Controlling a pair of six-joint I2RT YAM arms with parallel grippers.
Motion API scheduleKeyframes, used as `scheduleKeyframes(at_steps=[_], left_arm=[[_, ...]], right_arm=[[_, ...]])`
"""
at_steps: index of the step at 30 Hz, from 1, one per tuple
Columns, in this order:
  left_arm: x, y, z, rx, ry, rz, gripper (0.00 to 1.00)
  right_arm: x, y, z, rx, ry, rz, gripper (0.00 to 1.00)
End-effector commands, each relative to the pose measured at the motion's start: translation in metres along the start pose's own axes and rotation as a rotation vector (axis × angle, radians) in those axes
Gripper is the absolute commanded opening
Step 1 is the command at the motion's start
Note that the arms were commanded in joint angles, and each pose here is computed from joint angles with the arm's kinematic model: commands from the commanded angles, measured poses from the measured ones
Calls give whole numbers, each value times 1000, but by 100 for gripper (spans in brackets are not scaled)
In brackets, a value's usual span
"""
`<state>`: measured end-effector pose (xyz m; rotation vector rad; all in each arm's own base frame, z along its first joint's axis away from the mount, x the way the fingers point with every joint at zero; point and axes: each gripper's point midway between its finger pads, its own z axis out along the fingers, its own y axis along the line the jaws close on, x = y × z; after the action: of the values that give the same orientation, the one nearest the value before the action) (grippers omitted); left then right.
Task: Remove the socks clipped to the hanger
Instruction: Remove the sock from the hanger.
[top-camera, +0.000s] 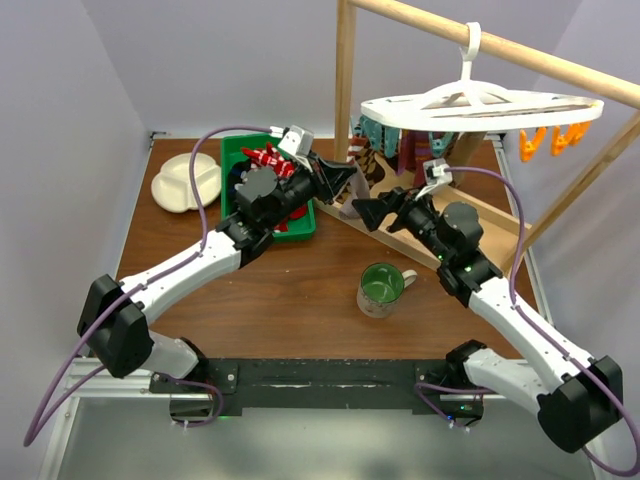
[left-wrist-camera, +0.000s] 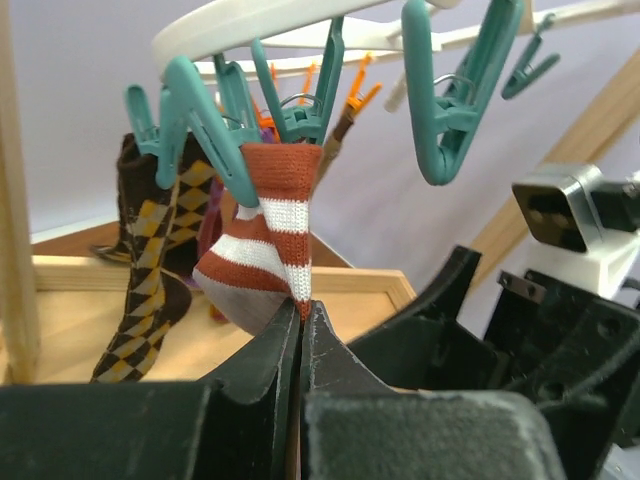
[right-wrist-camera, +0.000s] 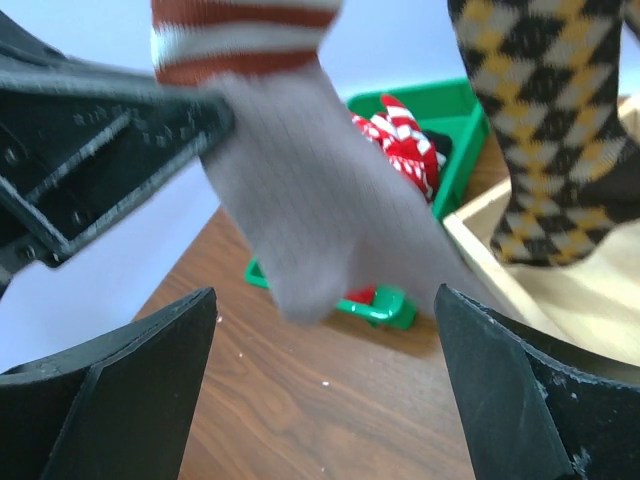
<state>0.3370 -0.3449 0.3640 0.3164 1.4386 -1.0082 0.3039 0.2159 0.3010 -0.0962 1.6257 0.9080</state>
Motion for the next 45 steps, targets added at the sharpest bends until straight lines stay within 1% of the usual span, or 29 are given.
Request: scheduleKeyframes(at_steps=[1,8,9,10,12,14,18,22,25,26,29,30,31,32,33,35,36,37,40,42,43,44,45], left_arm=[[-3,-29,-10,127,26,-12,0],[4,-47,-14,239,60,-7,0],[5,-50,-15,256,64,-13,0],[7,-51,-15,261,68,-15,0],[5,-55,-16,283,63,-13,0],[5,-58,-16,300,67,-14,0],[6,-63,-16,333,73,-18,0],[5,-68,-15,360,77,-25,0],[12,-65,-12,357,96,-34,0],[13,-64,-11,351,97,-35,0],[19,-59,-8,335,104,-41,0],[21,-58,-7,332,105,-44,0],[24,-56,-4,326,109,-51,0],[24,-54,-3,315,106,-61,0],[25,-53,-2,309,106,-68,0],[27,-49,1,287,102,-80,0],[28,-47,2,277,99,-84,0],[29,-45,3,270,100,-89,0],[26,-43,6,253,81,-98,0],[24,-40,7,235,71,-106,3],[21,-39,7,226,64,-107,8],[19,-37,8,209,52,-109,17],[17,-36,7,202,47,-109,21]], right_arm=[[-28,22,-3,-146,-77,-2,95],[-35,11,-7,-225,-90,-17,96],[-33,16,-8,-267,-73,-21,96],[-37,20,-8,-303,-86,-24,96],[-34,20,-6,-339,-65,-31,96],[-38,25,-5,-385,-80,-59,96],[-33,23,8,-416,-43,-70,94],[-37,23,14,-428,-62,-78,94],[-43,27,15,-436,-71,-73,89],[-44,25,15,-426,-80,-71,84],[-47,21,12,-388,-107,-61,78],[-45,19,13,-373,-96,-54,67],[-45,17,12,-361,-98,-51,60],[-45,16,11,-350,-98,-48,51],[-41,9,13,-310,-81,-42,29],[-42,5,11,-273,-77,-49,15],[-38,-3,12,-232,-61,-48,5],[-37,-6,12,-217,-57,-46,0],[-34,-10,10,-187,-55,-31,0],[-31,-13,10,-169,-51,-19,0],[-30,-16,11,-149,-53,-16,0],[-29,-17,12,-142,-52,-19,0],[-26,-20,13,-123,-44,-19,0]])
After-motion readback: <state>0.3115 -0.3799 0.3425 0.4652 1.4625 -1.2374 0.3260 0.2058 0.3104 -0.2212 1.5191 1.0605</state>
